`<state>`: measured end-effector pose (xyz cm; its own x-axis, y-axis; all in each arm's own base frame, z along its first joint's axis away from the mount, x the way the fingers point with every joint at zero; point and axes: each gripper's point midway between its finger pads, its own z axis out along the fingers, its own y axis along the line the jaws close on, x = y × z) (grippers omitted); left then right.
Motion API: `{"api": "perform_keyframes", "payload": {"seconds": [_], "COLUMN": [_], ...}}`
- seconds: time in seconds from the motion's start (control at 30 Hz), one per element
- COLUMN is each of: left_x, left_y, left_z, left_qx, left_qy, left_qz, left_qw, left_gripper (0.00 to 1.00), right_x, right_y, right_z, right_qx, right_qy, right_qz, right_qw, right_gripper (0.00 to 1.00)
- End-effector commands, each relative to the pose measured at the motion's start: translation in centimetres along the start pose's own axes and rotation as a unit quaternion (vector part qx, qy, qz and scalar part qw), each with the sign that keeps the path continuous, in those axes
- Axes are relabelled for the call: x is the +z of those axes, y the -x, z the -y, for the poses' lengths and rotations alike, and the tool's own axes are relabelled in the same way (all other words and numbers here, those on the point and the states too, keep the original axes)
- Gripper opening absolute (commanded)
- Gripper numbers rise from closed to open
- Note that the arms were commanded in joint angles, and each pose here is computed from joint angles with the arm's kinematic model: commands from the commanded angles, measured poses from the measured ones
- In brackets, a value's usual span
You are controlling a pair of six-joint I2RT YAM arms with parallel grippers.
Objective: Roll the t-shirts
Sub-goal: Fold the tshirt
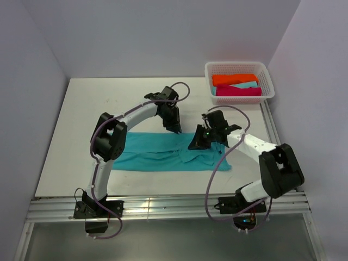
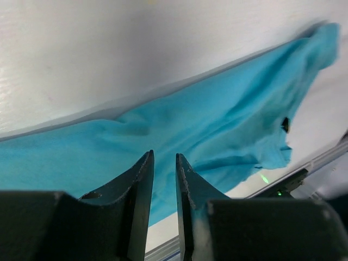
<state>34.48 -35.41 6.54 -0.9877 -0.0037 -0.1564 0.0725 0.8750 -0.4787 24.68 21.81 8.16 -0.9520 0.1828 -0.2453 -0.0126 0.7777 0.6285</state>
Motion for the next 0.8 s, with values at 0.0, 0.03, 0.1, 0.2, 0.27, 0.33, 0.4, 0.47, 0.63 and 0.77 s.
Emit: {"api": "perform_keyframes", "payload": {"seconds": [0.0, 0.03, 0.1, 0.2, 0.27, 0.33, 0.4, 0.47, 0.63, 0.77], "left_x": [-0.8, -0.9, -0.5, 0.3, 0.9, 1.6, 1.8, 2.2, 3.4, 4.6], "left_y": [0.8, 0.9, 0.7, -0.1, -0.9, -2.0, -2.7, -3.3, -4.8, -5.2], "left_z": [2.4, 3.0, 3.5, 4.7, 5.2, 5.1, 6.0, 6.2, 6.0, 4.8], "left_qx": [0.014, 0.016, 0.015, 0.018, 0.011, 0.004, 0.005, 0.005, -0.002, 0.005], "left_qy": [-0.031, -0.041, -0.051, -0.074, -0.095, -0.105, -0.128, -0.138, -0.143, -0.114], "left_qz": [0.004, 0.003, -0.006, -0.023, -0.04, -0.058, -0.068, -0.075, -0.098, -0.104], "left_qw": [0.999, 0.999, 0.999, 0.997, 0.995, 0.993, 0.989, 0.988, 0.985, 0.988], "left_gripper": [0.28, 0.28, 0.28, 0.28, 0.28, 0.27, 0.26, 0.25, 0.24, 0.24], "right_x": [0.6, 0.7, 1.3, 1.8, 2.1, 2.4, 2.6, 2.8, 3.7, 3.9], "right_y": [1.7, 1.5, 2.0, 1.9, 2.1, 1.8, 1.5, 0.7, 0.1, -0.7], "right_z": [-0.3, -0.3, 0.3, 1.2, 1.8, 2.3, 2.5, 3.2, 4.5, 5.2], "right_qx": [0.02, 0.02, 0.024, 0.045, 0.049, 0.055, 0.055, 0.061, 0.064, 0.073], "right_qy": [0.078, 0.091, 0.098, 0.109, 0.112, 0.112, 0.118, 0.117, 0.118, 0.11], "right_qz": [0.004, -0.007, -0.005, -0.008, -0.002, -0.005, -0.003, -0.003, 0.003, -0.004], "right_qw": [0.997, 0.996, 0.995, 0.993, 0.992, 0.992, 0.991, 0.991, 0.991, 0.991], "right_gripper": [0.1, 0.08, 0.06, 0.03, 0.01, 0.0, 0.0, 0.0, 0.0, 0.0]}}
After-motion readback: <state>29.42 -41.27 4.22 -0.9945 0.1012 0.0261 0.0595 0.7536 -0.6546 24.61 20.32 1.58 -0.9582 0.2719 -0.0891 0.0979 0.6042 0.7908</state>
